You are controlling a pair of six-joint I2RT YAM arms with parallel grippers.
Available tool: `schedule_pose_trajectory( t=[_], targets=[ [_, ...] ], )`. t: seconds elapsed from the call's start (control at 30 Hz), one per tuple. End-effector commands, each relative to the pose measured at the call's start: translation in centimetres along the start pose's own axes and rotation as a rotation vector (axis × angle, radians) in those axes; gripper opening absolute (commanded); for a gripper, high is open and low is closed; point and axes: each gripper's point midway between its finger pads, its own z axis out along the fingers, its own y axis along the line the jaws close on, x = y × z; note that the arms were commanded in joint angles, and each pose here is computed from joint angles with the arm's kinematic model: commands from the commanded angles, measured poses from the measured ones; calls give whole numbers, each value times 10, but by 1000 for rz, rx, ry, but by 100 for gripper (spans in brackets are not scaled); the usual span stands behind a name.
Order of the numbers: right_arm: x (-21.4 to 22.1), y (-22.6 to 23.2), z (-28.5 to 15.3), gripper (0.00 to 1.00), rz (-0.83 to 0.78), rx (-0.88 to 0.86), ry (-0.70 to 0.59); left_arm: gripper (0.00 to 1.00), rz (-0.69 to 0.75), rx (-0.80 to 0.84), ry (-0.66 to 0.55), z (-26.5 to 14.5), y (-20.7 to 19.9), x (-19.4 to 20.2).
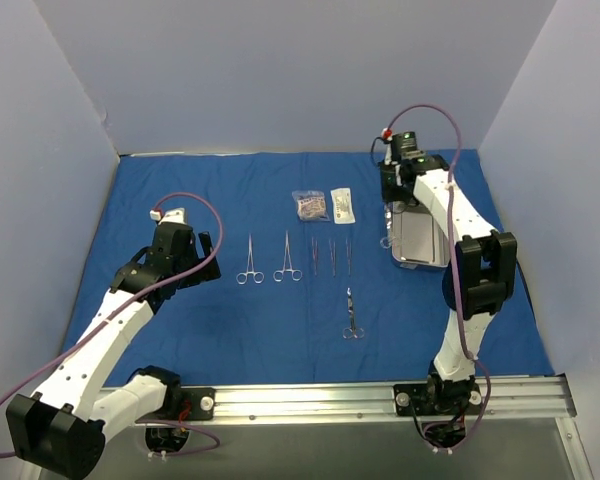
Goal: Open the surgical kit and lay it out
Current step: Place the medical item in the surgical kit.
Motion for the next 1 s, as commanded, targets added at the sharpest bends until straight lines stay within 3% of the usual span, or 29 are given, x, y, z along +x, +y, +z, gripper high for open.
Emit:
schedule_pose_trajectory(
  t=[0.0,0.17,0.4,0.97],
  targets=[
    [29,45,-37,0,71,-5,26,94,-14,28,-58,-2,-8,-20],
    [80,122,-52,0,71,-60,54,94,-15,31,-61,0,-10,-22],
    [147,177,-57,0,114,-86,94,94,-14,22,-64,2,-10,-23],
    [211,194,-38,0,86,-19,192,94,-5,12,-51,4,-8,-20]
  ],
)
